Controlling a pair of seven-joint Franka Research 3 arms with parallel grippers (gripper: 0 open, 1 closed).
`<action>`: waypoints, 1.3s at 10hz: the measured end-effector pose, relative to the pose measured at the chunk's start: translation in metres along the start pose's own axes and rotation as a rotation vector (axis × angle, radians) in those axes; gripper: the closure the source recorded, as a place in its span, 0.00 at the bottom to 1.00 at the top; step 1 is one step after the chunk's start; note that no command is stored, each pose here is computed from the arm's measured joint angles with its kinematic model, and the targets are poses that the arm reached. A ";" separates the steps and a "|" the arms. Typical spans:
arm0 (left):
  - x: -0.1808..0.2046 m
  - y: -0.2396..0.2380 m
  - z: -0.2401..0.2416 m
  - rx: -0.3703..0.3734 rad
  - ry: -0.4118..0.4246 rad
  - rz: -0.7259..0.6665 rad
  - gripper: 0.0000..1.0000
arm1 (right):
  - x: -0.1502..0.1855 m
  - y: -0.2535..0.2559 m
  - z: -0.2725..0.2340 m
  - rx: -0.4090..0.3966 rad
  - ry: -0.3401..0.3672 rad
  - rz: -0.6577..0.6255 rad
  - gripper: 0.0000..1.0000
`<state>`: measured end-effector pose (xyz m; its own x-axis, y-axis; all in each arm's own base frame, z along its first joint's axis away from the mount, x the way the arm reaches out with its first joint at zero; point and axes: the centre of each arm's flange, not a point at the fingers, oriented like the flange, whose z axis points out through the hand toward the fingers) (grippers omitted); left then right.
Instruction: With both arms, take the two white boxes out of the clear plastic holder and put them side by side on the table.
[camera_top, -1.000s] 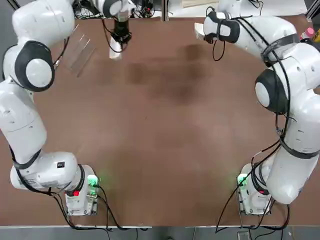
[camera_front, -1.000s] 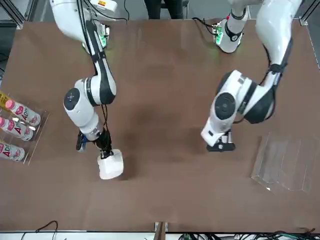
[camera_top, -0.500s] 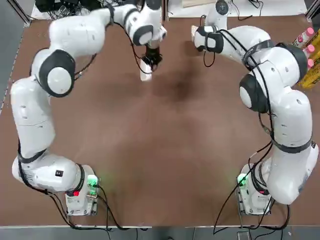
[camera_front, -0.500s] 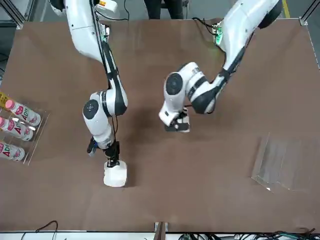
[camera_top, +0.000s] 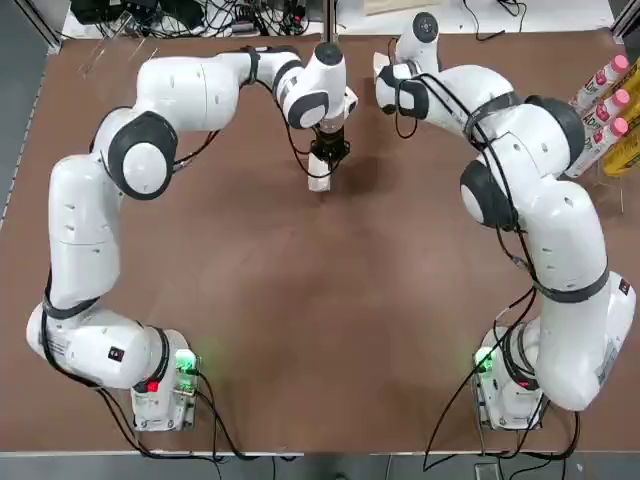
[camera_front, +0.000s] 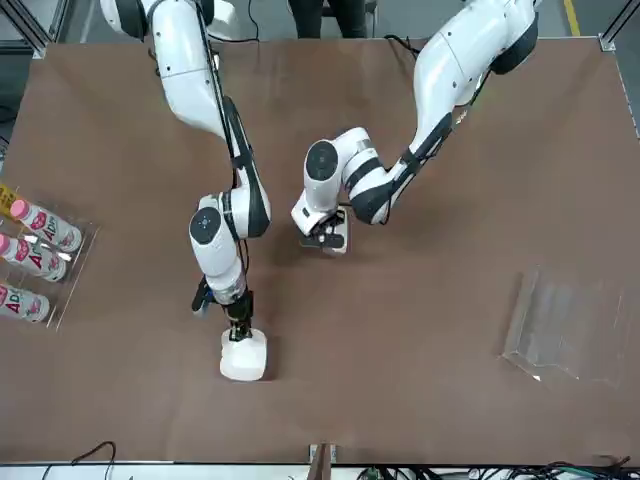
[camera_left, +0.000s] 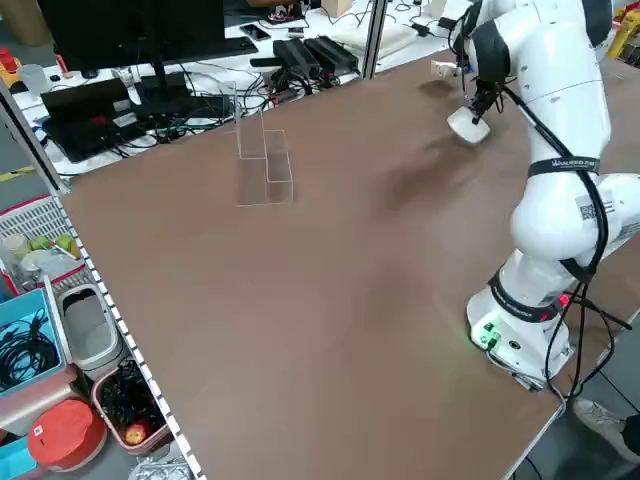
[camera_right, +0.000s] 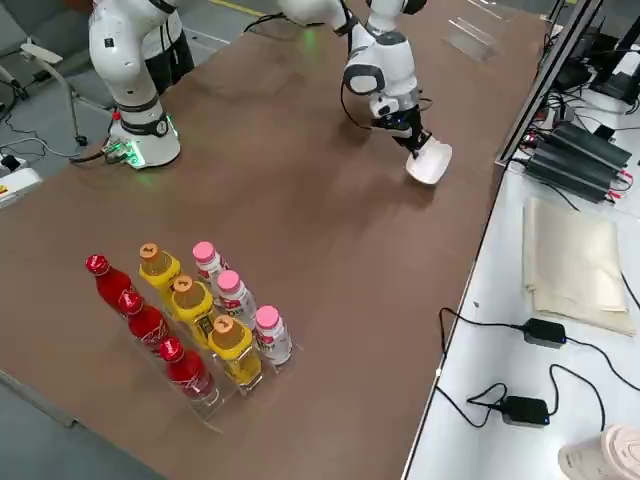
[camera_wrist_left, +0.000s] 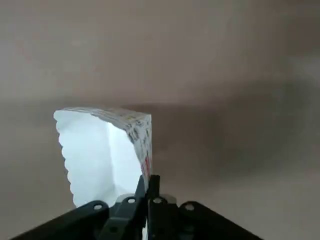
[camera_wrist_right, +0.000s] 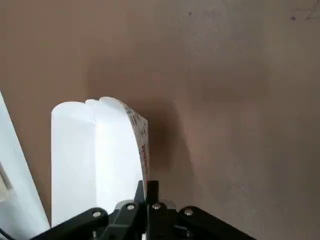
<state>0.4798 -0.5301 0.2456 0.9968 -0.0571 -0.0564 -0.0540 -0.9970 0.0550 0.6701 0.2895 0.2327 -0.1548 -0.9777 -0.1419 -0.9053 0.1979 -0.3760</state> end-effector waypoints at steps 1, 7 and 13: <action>0.000 0.004 0.005 -0.027 0.010 0.002 0.97 | 0.001 0.000 0.004 0.006 0.004 -0.002 0.98; 0.014 0.001 0.011 -0.042 0.028 -0.041 0.44 | -0.003 0.014 0.028 0.022 0.019 -0.019 0.98; 0.089 -0.090 -0.126 -0.135 0.098 -0.262 0.00 | -0.014 0.026 0.035 0.044 0.061 -0.079 0.98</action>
<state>0.5812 -0.4385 0.3613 0.9770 0.2132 0.0098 0.2078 -0.9608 0.1834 0.6628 0.3102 0.1928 -0.1085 -0.9926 -0.0550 -0.8974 0.1216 -0.4240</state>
